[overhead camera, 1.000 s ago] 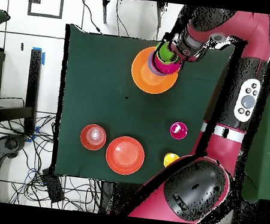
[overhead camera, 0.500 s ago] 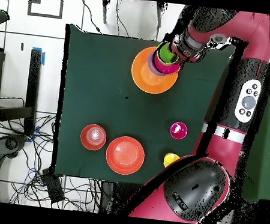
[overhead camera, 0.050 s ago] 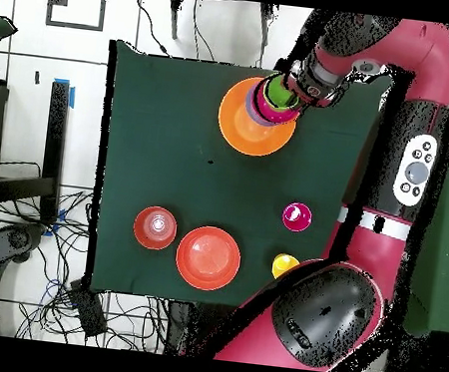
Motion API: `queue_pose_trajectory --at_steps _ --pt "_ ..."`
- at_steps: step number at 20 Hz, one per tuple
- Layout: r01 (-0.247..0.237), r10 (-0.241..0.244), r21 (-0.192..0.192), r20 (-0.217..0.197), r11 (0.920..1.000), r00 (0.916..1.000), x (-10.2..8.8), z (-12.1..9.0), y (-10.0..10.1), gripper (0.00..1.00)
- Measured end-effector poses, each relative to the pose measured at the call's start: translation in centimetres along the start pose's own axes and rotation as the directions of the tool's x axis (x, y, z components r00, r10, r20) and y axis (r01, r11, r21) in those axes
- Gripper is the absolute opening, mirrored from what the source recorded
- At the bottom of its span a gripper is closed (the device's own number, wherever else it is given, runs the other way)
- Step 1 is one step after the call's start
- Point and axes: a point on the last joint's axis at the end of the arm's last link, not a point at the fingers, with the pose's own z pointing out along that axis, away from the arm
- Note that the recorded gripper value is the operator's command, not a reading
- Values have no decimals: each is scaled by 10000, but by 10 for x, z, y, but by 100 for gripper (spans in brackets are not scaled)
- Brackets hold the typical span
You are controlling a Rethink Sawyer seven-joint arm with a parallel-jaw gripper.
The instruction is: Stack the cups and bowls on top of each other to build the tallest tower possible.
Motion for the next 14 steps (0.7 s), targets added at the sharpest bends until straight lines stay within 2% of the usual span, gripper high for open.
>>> queue_pose_trajectory --at_steps 14 --pt "117 -119 117 151 9999 9998 -1 9 3 0"
